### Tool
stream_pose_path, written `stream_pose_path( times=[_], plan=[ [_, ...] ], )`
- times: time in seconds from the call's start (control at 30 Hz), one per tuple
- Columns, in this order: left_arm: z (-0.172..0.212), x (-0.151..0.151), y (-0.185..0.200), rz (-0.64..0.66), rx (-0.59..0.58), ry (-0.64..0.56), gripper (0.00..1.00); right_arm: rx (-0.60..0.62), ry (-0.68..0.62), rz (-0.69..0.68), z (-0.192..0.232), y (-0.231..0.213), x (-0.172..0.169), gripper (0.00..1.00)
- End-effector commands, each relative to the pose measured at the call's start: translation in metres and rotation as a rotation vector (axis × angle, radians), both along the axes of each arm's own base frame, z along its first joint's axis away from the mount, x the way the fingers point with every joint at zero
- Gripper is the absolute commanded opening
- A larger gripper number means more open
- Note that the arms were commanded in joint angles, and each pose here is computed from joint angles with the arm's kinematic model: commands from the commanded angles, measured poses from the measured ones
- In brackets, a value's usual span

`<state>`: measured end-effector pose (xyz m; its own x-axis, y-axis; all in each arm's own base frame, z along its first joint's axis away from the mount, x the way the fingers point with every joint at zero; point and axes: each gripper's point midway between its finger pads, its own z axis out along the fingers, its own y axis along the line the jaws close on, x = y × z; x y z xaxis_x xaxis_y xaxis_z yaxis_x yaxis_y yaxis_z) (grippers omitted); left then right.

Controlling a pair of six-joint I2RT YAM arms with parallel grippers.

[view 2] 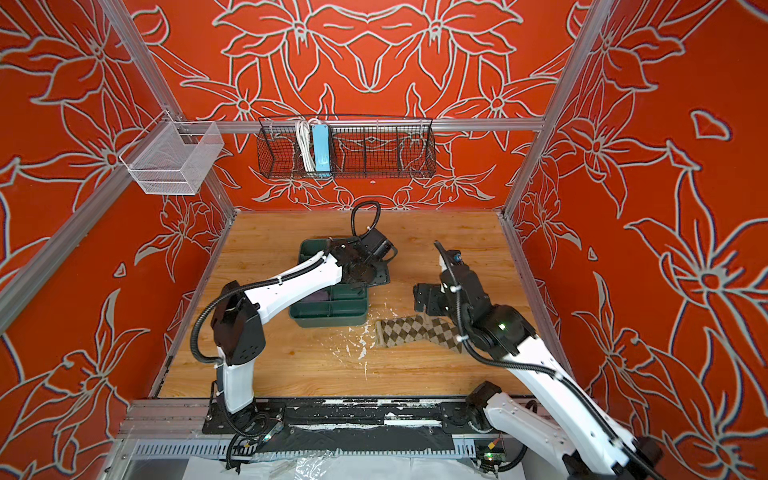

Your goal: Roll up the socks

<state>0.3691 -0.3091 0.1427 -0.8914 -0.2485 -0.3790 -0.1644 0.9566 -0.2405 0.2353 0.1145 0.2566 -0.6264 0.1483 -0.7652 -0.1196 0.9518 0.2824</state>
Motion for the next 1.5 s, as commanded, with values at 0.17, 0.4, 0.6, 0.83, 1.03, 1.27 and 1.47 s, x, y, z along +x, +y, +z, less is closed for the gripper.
stream_pose_path(
  times=[0.17,0.4,0.6,0.83,1.03,1.27,1.47],
  plan=[
    [-0.025,0.002,0.012,0.043,0.125,0.062,0.61,-0.041,0.043,0.045,-0.015,-0.003,-0.013,0.89],
    [-0.038,0.002,0.02,0.016,0.19,0.068,0.51,-0.01,0.15,-0.001,-0.038,0.003,-0.009,0.73],
    [-0.047,-0.002,0.02,-0.03,0.187,0.07,0.35,-0.036,0.179,-0.09,-0.042,-0.006,-0.002,0.7],
    [-0.059,-0.005,0.037,-0.029,0.179,0.079,0.16,-0.048,0.252,-0.098,-0.057,0.003,0.006,0.5],
    [-0.056,-0.011,0.076,-0.024,0.207,0.085,0.03,-0.047,0.286,-0.123,-0.073,0.007,0.012,0.48],
    [-0.058,-0.032,0.13,-0.074,0.259,0.087,0.0,-0.088,0.379,-0.199,-0.097,0.006,0.02,0.5],
    [-0.062,-0.042,0.168,-0.053,0.256,0.085,0.0,-0.112,0.439,-0.2,-0.108,0.016,0.03,0.67]
  ],
)
